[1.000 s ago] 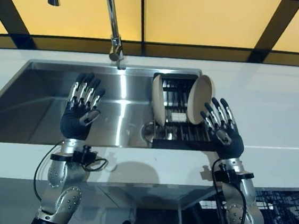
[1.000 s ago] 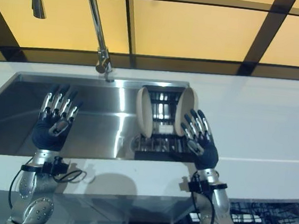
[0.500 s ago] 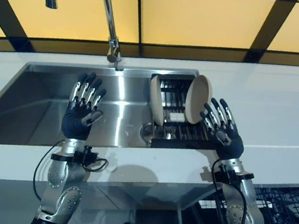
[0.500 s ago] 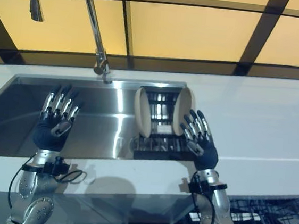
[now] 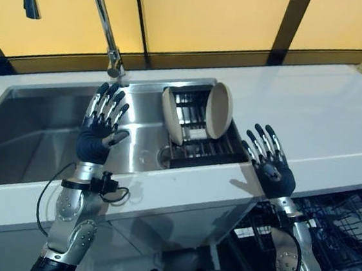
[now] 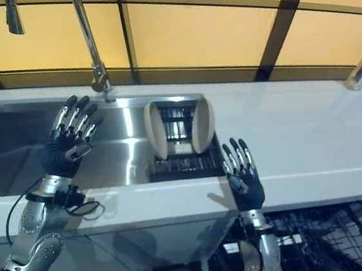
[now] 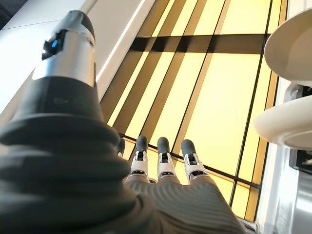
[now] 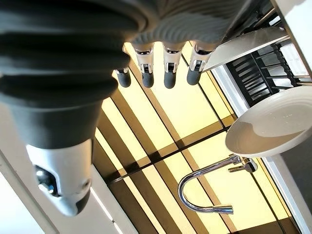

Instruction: Pick up plates and place into dishwasher.

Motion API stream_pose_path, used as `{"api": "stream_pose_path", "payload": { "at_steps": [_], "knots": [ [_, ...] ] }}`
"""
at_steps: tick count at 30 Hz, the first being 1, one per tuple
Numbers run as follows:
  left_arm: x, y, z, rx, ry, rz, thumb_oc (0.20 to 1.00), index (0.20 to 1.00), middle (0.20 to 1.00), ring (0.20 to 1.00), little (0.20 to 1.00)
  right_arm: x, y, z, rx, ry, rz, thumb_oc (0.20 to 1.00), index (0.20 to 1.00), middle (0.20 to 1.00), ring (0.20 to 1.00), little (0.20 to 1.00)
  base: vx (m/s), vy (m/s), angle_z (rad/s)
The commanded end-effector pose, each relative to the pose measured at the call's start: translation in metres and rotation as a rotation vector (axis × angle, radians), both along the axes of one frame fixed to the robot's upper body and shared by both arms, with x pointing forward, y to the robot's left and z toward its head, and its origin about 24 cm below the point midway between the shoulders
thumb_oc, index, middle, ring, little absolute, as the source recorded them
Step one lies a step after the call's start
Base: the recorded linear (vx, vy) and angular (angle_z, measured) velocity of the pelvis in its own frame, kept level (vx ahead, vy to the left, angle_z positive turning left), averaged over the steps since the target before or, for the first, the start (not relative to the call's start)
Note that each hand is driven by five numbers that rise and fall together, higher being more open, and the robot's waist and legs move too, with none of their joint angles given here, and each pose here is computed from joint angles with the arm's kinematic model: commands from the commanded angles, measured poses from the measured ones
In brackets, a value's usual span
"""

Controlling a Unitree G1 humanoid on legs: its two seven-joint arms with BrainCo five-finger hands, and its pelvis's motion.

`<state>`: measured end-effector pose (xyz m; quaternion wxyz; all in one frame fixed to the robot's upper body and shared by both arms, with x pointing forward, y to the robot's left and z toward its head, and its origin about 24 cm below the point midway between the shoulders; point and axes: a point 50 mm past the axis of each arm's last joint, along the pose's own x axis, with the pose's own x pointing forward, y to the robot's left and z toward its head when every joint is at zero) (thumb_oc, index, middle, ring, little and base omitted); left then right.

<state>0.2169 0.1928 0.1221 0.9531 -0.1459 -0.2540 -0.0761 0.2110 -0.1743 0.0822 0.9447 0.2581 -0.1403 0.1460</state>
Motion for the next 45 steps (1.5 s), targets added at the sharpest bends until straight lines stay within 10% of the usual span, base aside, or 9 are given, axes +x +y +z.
{"api": "stream_pose_path", "payload": {
  "at_steps": [1, 16, 32, 45],
  "knots": [
    [-0.004, 0.012, 0.016, 0.059, -0.095, 0.036, 1.000, 1.000, 1.000, 1.000, 1.000, 0.004, 0.002, 0.027, 0.045, -0.121, 0.008, 1.000, 1.000, 1.000, 1.000, 1.000, 0.13, -0.033, 0.11],
    [0.001, 0.022, 0.044, 0.446, -0.196, 0.185, 1.000, 1.000, 1.000, 1.000, 1.000, -0.006, -0.001, 0.015, -0.003, -0.016, 0.076, 1.000, 1.000, 1.000, 1.000, 1.000, 0.09, 0.013, 0.02],
    [0.072, 0.059, 0.127, 1.736, -0.292, 0.478, 1.000, 1.000, 1.000, 1.000, 1.000, 0.004, -0.010, 0.012, -0.108, 0.063, 0.136, 1.000, 1.000, 1.000, 1.000, 1.000, 0.08, 0.053, -0.13],
    [0.097, 0.053, 0.133, 2.239, -0.240, 0.353, 1.000, 1.000, 1.000, 1.000, 1.000, 0.009, -0.016, 0.010, -0.129, 0.078, 0.121, 1.000, 1.000, 1.000, 1.000, 1.000, 0.05, -0.002, -0.04]
  ]
}}
